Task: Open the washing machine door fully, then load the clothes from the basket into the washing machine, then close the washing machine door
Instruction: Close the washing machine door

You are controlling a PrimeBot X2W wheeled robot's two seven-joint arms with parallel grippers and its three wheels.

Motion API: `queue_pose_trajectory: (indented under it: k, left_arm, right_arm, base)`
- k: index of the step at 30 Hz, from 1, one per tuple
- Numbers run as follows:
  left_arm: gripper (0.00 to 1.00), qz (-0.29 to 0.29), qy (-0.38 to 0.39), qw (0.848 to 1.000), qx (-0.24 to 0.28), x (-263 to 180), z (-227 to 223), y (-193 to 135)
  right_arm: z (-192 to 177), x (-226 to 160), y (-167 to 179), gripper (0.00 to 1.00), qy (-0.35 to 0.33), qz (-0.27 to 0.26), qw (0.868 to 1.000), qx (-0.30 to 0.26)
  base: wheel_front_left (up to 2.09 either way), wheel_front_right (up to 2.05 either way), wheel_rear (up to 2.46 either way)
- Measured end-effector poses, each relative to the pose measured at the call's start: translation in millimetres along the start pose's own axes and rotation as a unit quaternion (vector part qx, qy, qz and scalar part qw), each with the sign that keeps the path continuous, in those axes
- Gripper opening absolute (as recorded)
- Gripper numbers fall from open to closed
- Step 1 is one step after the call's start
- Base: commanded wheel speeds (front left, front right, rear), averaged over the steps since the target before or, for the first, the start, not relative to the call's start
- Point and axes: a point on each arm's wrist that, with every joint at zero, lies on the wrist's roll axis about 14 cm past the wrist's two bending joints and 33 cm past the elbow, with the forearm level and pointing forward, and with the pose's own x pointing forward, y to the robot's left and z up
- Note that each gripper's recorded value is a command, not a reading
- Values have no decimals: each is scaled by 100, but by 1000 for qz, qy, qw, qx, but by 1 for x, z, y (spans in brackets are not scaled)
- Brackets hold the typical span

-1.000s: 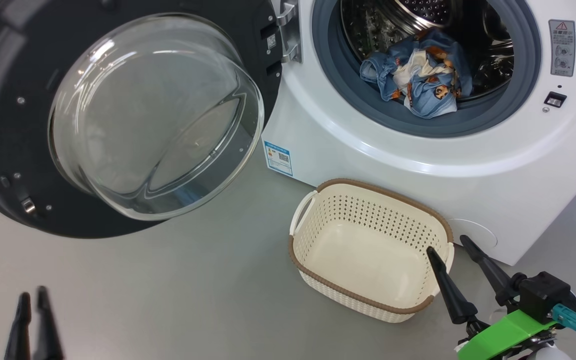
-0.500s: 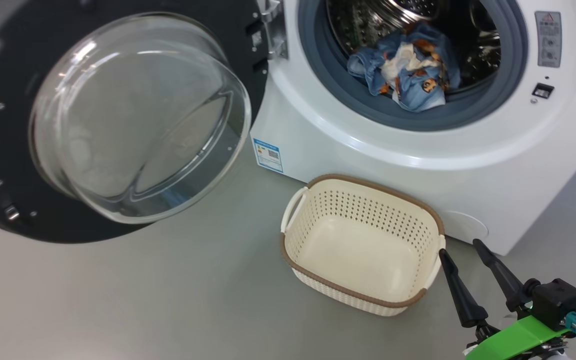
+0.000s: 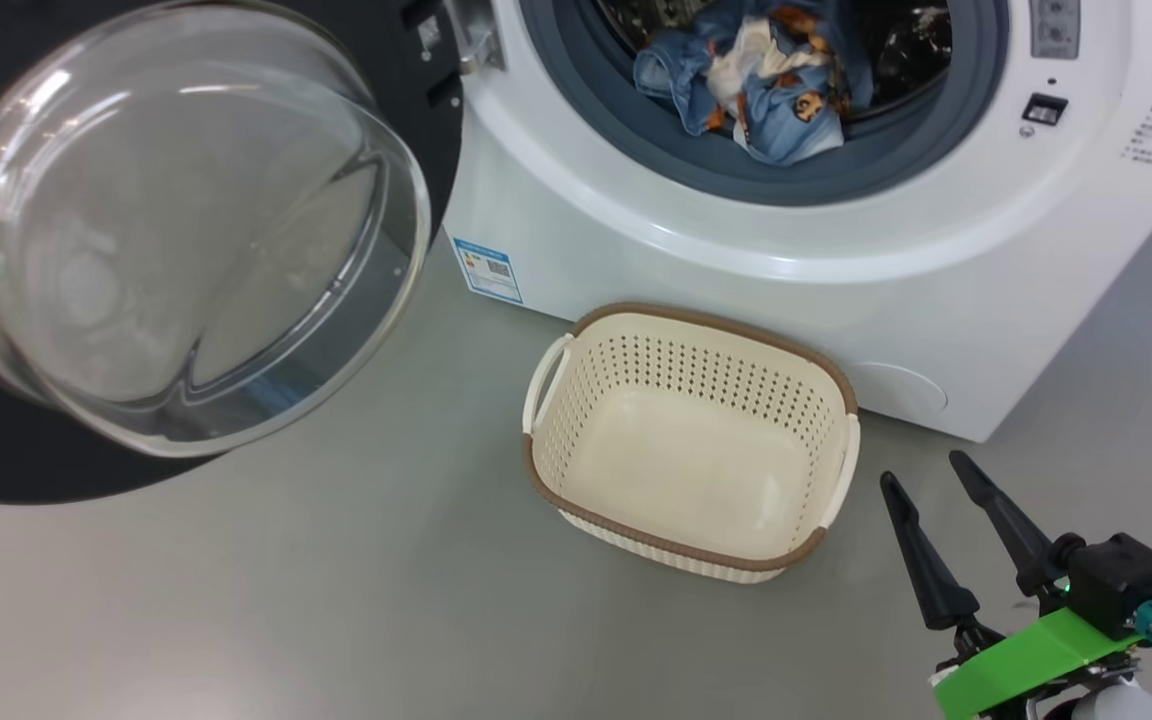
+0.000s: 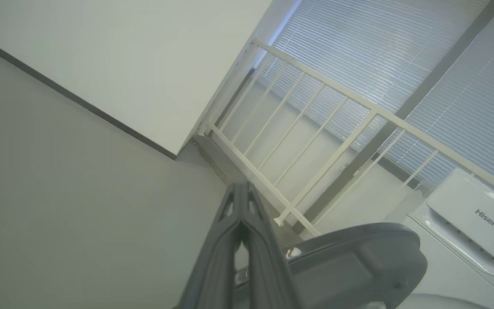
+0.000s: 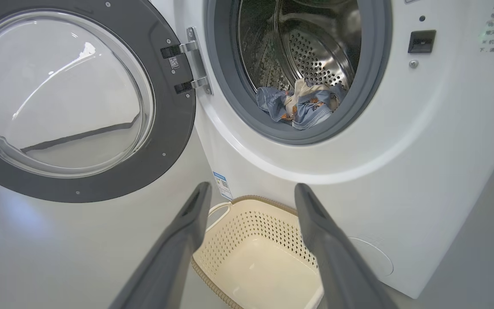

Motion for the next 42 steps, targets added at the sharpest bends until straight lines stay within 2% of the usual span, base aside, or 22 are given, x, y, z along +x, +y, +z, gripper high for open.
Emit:
queue_pose_trajectory:
  k: [6,13,27,42]
  left_arm:
    - [0,9,86,995,-47,12,-25,-1]
    - [0,21,164,985,-51,18,-55,0]
    - [0,38,226,971,-66,21,-84,5]
    - [0,0,322,945,-48,-2,-91,-10]
  right_arm:
    - [-5,0,-8,100,4,-6,1000,1]
    - [-13,1,-17,100,12,-11,1000,0]
    - [-19,12,-25,100,12,-10,1000,0]
    - [-6,10,-19,100,0,-9,1000,-6]
  base:
    - [0,0,0]
    - [0,0,0]
    - [0,0,0]
    - [0,0,0]
